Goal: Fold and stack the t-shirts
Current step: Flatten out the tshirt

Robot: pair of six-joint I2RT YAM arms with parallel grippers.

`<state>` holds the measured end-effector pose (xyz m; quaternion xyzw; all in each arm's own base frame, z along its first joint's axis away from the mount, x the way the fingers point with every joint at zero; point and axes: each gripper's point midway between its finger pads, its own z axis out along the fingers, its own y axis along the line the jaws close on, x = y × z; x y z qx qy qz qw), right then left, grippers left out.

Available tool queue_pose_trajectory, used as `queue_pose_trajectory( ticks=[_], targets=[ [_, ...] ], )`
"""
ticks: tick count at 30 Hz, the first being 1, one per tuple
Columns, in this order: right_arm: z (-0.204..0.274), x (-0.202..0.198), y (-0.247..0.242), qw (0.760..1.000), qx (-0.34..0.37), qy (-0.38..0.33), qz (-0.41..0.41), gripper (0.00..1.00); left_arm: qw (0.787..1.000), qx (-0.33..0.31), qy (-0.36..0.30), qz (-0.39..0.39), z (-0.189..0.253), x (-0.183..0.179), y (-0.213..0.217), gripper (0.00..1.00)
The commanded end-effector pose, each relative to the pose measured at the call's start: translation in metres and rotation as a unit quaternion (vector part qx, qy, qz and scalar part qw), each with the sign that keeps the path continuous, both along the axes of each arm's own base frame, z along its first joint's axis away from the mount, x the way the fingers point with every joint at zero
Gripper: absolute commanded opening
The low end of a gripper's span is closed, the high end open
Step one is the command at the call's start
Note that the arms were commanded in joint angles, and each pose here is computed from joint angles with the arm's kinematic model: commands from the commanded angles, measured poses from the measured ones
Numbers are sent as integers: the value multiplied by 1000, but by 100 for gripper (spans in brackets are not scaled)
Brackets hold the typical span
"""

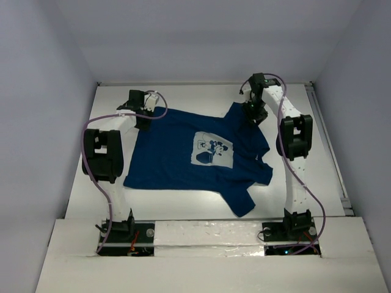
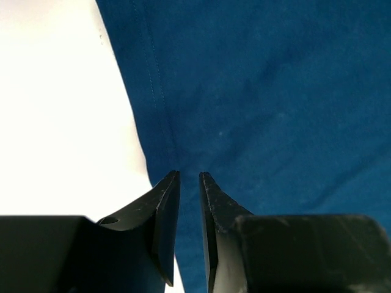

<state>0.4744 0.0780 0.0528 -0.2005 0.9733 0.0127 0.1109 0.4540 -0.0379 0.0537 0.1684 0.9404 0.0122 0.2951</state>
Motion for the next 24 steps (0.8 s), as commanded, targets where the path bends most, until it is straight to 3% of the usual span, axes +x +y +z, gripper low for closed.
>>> queue_pose_trajectory(
  ticks=[1, 7, 9, 12, 16, 17, 19, 21, 24],
  targets=[
    [3, 2, -3, 1000, 25, 5, -1, 48, 999, -17, -30, -5, 39, 0, -7, 17],
    [4, 8, -5, 999, 33, 3, 4, 46, 999, -19, -42, -5, 63, 1, -7, 17],
    [5, 10, -5, 999, 32, -1, 5, 39, 999, -21, -45, -9, 67, 1, -12, 17],
    [6, 10, -4, 999, 34, -2, 4, 20, 999, -24, -42, -6, 66, 1, -12, 17],
    [6, 10, -5, 999, 32, -2, 5, 20, 999, -24, -37, -8, 61, -3, -16, 17],
    [5, 9, -5, 999, 31, -1, 6, 15, 999, -24, -37, -8, 61, -3, -16, 17],
    [6, 12, -8, 1000, 24, -6, 4, 19, 999, -22, -37, -9, 61, -4, -15, 17],
    [10, 13, -7, 1000, 25, -14, 5, 41, 999, -21, -37, -10, 62, -4, -15, 17],
    [13, 14, -7, 999, 28, -20, 2, 43, 999, -19, -39, -10, 62, -4, -14, 17]
  ],
)
